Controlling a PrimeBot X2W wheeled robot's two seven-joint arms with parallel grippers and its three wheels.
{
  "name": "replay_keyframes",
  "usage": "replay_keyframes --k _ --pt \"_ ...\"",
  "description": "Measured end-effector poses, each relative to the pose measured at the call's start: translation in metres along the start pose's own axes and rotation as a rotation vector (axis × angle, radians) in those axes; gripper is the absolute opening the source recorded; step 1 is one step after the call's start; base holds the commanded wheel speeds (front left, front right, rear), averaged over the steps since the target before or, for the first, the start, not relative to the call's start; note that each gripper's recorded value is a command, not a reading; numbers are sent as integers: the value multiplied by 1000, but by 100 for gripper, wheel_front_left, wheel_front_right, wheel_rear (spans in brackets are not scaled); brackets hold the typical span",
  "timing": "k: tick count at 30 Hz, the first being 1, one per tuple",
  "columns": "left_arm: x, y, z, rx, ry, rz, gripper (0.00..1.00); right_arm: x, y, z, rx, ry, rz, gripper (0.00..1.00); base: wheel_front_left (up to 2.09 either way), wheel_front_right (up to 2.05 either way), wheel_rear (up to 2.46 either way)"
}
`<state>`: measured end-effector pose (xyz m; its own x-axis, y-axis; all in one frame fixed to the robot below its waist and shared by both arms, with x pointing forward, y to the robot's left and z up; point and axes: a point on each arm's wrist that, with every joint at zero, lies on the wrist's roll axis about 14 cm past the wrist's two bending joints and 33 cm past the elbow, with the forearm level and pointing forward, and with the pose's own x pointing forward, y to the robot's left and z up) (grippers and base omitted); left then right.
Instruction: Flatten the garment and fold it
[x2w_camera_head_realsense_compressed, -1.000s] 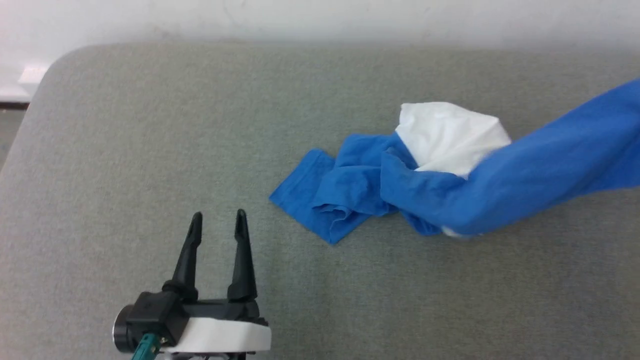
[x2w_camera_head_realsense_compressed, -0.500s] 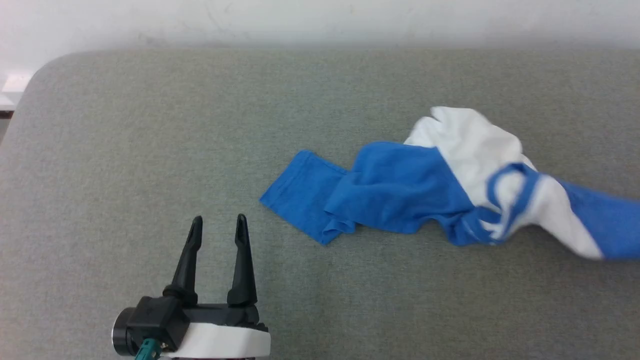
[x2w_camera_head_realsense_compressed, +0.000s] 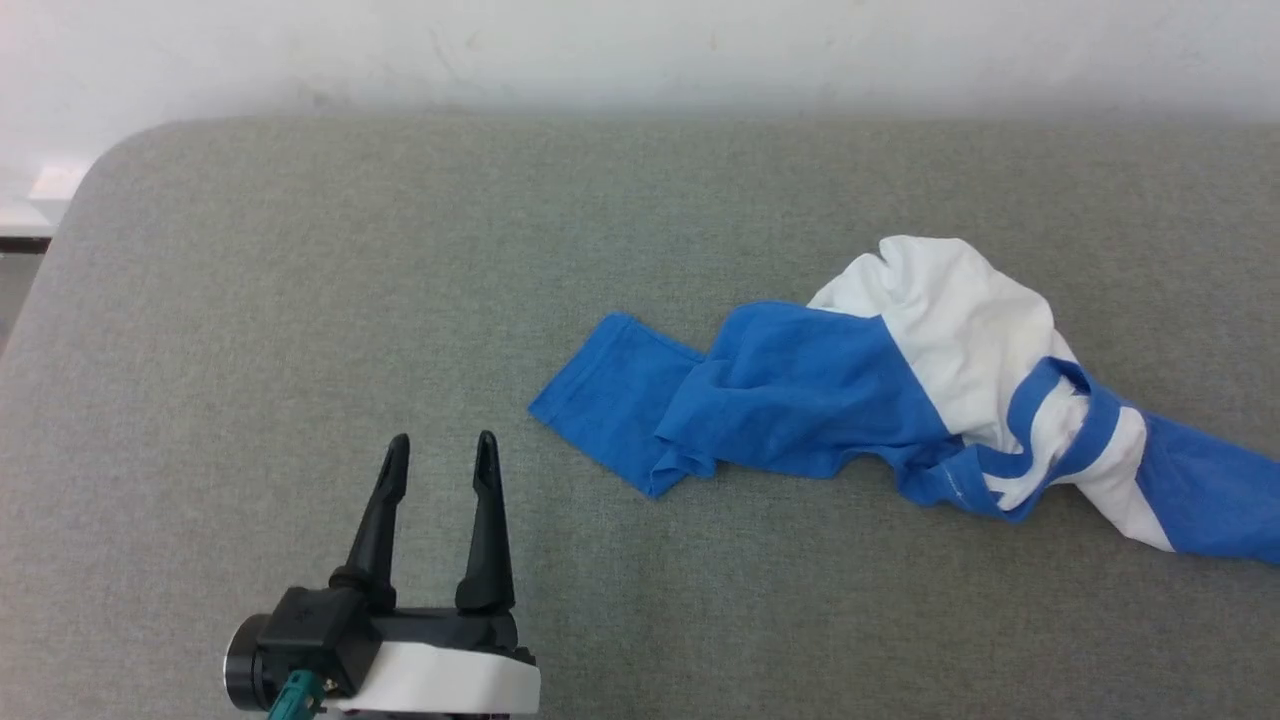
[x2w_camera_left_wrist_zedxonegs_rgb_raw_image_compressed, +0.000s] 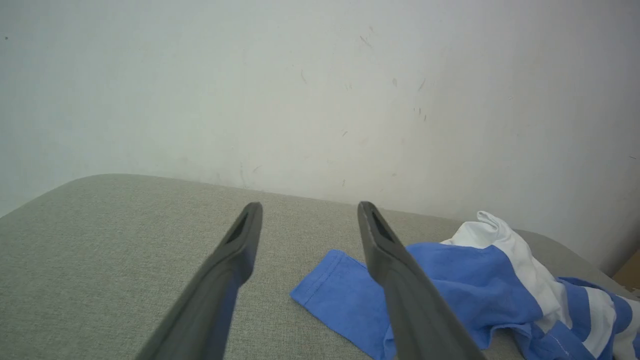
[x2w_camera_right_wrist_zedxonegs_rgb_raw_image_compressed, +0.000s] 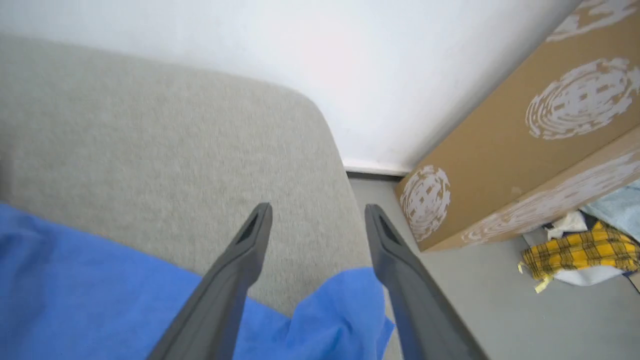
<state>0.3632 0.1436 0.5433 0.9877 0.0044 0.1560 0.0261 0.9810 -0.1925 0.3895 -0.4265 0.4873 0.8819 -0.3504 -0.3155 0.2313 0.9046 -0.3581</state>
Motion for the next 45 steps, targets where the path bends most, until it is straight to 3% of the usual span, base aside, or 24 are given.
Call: replay_keyframes --k 7,10,16,23,26,32,36,45 --pt "-2 -6 7 -9 -23 -19 100 -25 31 96 172 -378 65 100 0 0 0" --pt "-6 -6 5 -10 -17 -17 100 -52 63 105 285 -463 110 100 0 0 0" --pt "-9 -7 2 -14 -7 -24 100 -100 122 70 463 -402 176 100 0 0 0" --pt "-1 -27 -19 -57 103 -90 100 -123 140 62 467 -363 233 100 0 0 0" --pt "12 -47 -39 -7 223 -195 100 -122 142 66 441 -365 235 100 0 0 0" --pt "44 -73 -79 193 453 -370 100 -112 149 73 430 -362 250 100 0 0 0" --pt "55 -70 -112 277 606 -389 100 -106 157 68 437 -333 273 100 0 0 0" --pt "33 -69 -182 319 933 -432 100 -98 143 49 430 -276 231 100 0 0 0"
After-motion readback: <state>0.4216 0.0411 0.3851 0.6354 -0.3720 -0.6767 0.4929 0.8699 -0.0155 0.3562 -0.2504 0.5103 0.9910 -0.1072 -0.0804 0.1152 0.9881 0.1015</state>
